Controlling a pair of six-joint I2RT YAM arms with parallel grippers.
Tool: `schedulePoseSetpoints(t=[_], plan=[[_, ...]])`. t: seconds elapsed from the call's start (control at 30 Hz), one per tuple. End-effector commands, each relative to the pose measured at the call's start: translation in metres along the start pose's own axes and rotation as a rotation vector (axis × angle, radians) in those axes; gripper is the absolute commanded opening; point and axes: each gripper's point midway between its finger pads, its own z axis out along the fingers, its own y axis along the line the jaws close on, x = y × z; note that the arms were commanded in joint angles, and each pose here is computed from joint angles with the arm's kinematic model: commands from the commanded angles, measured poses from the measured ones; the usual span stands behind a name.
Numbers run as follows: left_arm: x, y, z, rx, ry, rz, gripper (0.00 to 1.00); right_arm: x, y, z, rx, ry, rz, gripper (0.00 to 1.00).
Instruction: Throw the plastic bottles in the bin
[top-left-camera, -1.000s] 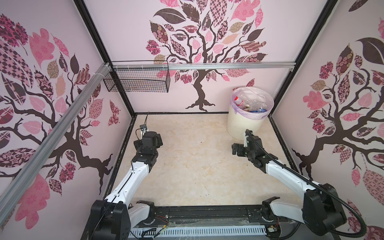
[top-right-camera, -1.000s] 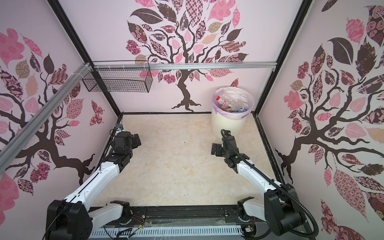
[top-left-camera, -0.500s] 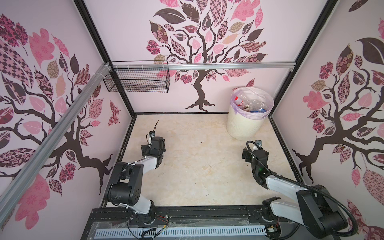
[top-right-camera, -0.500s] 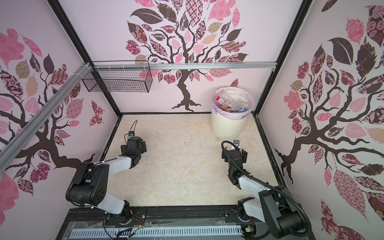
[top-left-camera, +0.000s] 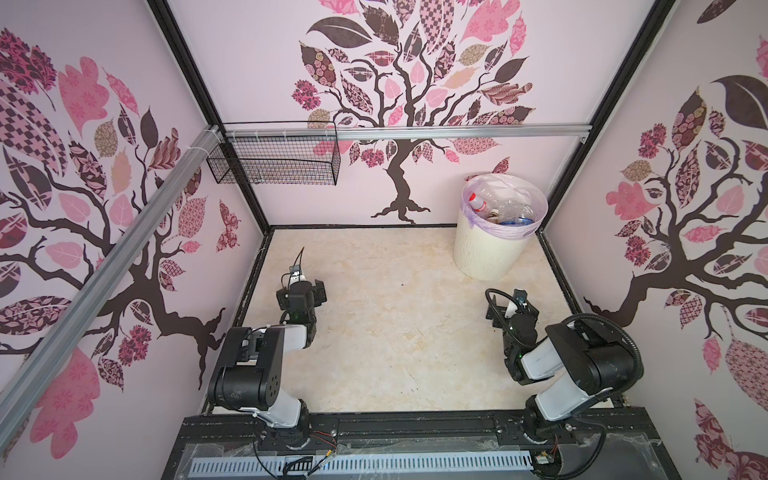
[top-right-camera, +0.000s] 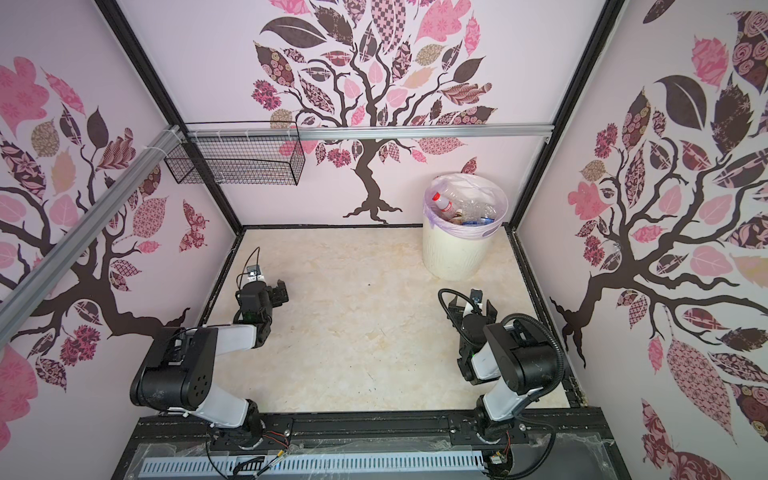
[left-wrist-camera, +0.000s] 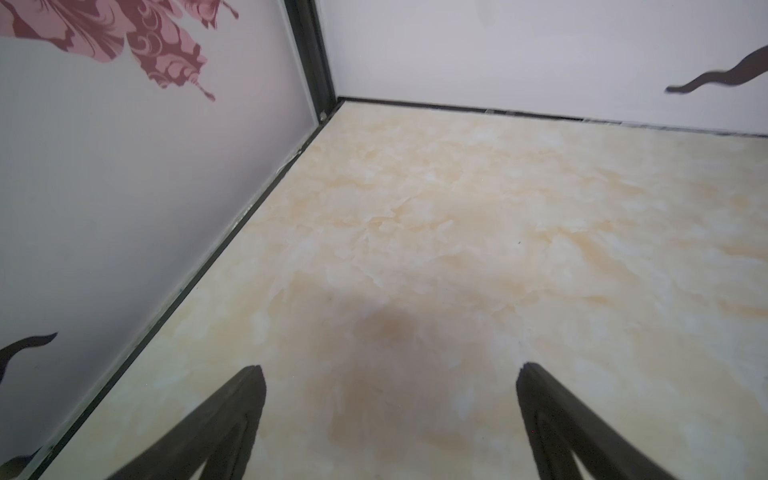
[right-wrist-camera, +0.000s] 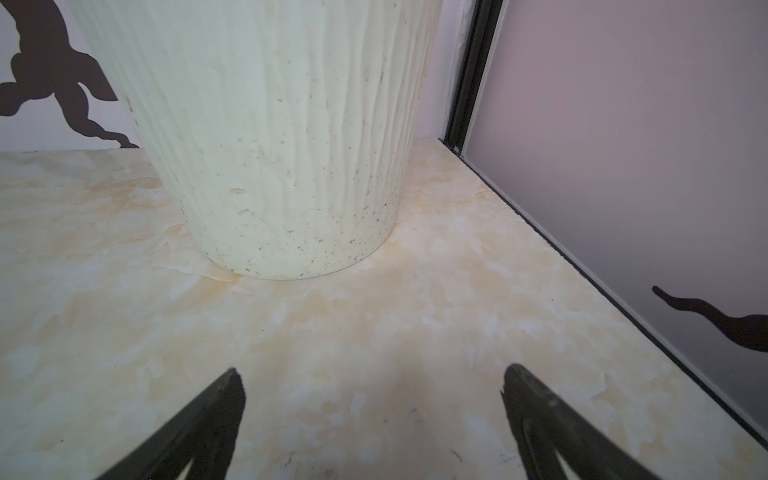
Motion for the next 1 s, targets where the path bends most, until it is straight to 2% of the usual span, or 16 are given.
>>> schedulePoseSetpoints(t=[0.0, 0.07, 0.13, 0.2, 0.97], plan=[[-0.004, 0.002, -0.017, 0.055, -0.154, -0.046, 0.99, -0.038, 0.005, 0.006, -0.023, -0.12, 0.055, 1.0], [0.003, -0.002, -0.009, 0.06, -0.05, -0.019, 0.99, -0.035, 0.005, 0.01, -0.019, -0.094, 0.054, 0.99], [-0.003, -0.002, -0.008, 0.059, -0.094, -0.024, 0.98, -0.035, 0.005, 0.01, -0.02, -0.093, 0.054, 1.0], [-0.001, -0.004, -0.008, 0.06, -0.064, -0.013, 0.99, -0.034, 0.005, 0.013, -0.015, -0.088, 0.054, 0.99], [-0.002, -0.005, -0.008, 0.063, -0.07, -0.015, 0.99, -0.027, 0.007, 0.03, -0.045, -0.011, 0.065, 0.99]])
